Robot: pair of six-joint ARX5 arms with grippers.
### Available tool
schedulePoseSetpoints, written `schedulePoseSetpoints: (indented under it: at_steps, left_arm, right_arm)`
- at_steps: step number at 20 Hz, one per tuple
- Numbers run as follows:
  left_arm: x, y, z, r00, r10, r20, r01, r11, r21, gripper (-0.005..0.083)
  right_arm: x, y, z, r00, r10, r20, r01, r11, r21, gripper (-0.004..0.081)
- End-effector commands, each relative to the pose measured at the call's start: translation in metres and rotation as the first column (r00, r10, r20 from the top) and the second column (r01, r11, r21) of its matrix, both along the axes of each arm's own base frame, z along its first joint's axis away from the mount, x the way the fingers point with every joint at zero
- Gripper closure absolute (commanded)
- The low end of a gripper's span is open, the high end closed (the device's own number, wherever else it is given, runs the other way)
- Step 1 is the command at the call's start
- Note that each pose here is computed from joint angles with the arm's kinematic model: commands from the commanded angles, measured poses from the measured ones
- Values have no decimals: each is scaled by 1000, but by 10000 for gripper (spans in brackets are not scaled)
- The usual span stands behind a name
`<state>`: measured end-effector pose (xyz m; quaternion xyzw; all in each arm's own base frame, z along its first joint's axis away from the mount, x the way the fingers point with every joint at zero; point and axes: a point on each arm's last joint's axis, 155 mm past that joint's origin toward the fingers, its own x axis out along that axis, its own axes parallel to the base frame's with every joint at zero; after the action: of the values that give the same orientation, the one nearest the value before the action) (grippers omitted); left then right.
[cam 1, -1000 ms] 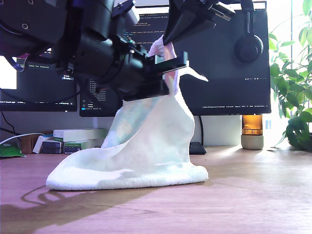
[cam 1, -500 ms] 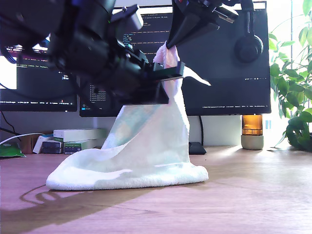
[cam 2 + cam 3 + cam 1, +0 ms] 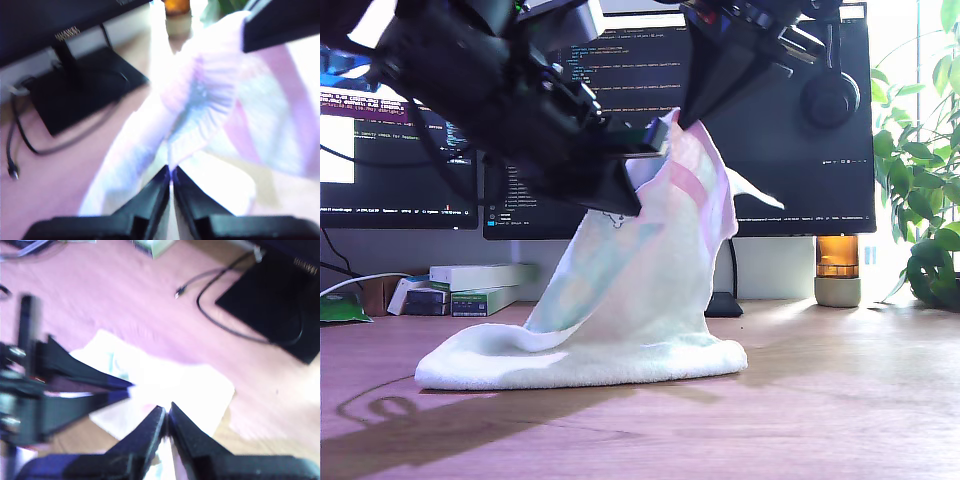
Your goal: Fold the tea towel to a neat square and place it to the right
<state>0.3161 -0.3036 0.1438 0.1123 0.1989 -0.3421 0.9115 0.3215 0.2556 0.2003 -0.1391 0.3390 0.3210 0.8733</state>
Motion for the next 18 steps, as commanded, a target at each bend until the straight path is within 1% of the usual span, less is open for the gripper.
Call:
schedulePoseSetpoints:
  at_steps: [1, 4, 5, 7, 9, 12, 15, 18]
  left_arm:
    - [-14, 4, 3, 999, -36, -22, 36, 999, 9, 797]
    - [-34, 18, 3, 995, -56, -80, 60, 997, 51, 797]
    - [-41, 23, -1, 992, -66, -107, 74, 994, 75, 797]
    - [-54, 32, -18, 981, -77, -178, 101, 986, 130, 797]
    - [-68, 41, -40, 964, -80, -255, 128, 976, 178, 797]
    - [-84, 53, -57, 944, -69, -323, 151, 960, 237, 797]
    - [-95, 68, -59, 934, -50, -354, 156, 948, 278, 797]
    - [-114, 88, -57, 918, -32, -395, 168, 934, 315, 797]
  right_arm:
    - [-4, -1, -3, 1000, 11, -15, -11, 1000, -13, 783]
    - [-18, -9, -18, 996, 14, -89, -19, 998, -61, 783]
    - [-25, -8, -22, 992, 32, -120, -39, 997, -59, 783]
    - [-38, -2, -28, 980, 72, -184, -80, 996, -37, 783]
    - [-53, 4, -39, 964, 107, -244, -121, 992, -44, 783]
    - [-75, 13, -67, 932, 140, -334, -184, 977, -104, 783]
    - [-91, 17, -93, 898, 150, -414, -234, 959, -160, 783]
    - [-98, 22, -105, 883, 161, -441, -261, 949, -175, 783]
